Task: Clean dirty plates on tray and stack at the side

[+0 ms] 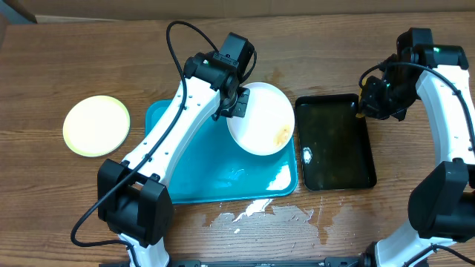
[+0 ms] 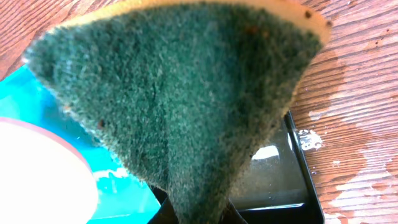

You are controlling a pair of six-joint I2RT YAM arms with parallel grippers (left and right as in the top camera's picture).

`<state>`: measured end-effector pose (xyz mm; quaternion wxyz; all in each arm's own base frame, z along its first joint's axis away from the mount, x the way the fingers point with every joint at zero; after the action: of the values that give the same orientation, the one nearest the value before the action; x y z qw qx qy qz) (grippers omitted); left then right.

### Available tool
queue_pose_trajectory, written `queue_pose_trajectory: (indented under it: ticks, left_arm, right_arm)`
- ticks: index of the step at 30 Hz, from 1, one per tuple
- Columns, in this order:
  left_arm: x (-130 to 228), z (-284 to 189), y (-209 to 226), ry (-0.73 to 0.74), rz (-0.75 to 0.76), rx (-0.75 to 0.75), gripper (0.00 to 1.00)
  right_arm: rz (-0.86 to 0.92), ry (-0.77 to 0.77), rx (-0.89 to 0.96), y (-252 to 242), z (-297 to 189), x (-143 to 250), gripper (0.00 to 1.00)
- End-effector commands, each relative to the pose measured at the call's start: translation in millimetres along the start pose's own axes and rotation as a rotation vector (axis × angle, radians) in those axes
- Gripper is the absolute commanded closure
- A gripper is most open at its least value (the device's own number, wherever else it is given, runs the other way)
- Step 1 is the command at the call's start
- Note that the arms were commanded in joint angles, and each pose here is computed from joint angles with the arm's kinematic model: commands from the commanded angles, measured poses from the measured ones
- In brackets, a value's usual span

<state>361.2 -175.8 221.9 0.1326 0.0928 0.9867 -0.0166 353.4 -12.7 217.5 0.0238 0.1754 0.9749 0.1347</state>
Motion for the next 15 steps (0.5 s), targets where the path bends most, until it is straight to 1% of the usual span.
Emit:
queue_pose_trajectory:
  ticks: [1, 5, 10, 13, 15]
  left_arm:
    - [-8.8, -23.0, -9.5, -0.069, -0.054, 0.098, 0.96]
    - [-16.2, -24.8, -20.1, -0.117, -0.069, 0.145, 0.96]
    - [-21.7, -28.7, -43.9, -0.19, -0.025, 0.173, 0.96]
    - [-26.0, -33.2, -63.8, -0.267, 0.012, 0.171, 0.96]
    - [-28.4, -36.5, -74.7, -0.312, 0.029, 0.173, 0.96]
  right_arm:
    - [-0.011, -0.024, 0.003, 0.0, -6.2, -1.5, 0.93]
    - [-0.012, -0.024, 0.003, 0.0, -6.2, -1.5, 0.93]
    - [-0.037, -0.021, 0.006, -0.3, -6.1, -1.0, 0.93]
    - [-0.032, -0.04, 0.077, -7.5, -6.7, -3.0, 0.93]
    - [-0.01, -0.049, 0.087, -12.0, -7.8, -4.9, 0.91]
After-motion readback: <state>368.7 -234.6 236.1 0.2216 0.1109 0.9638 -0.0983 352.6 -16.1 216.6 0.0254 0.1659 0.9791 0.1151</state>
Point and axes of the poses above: each gripper's point midway between its finger pads, its own z axis out along the fingers, its own y axis along the line the jaws close on, x = y × z, the point moved 8 cm from there along -z, back along the fingers, and after that the axes turned 1 degree about -z, right-handed, at the moved point
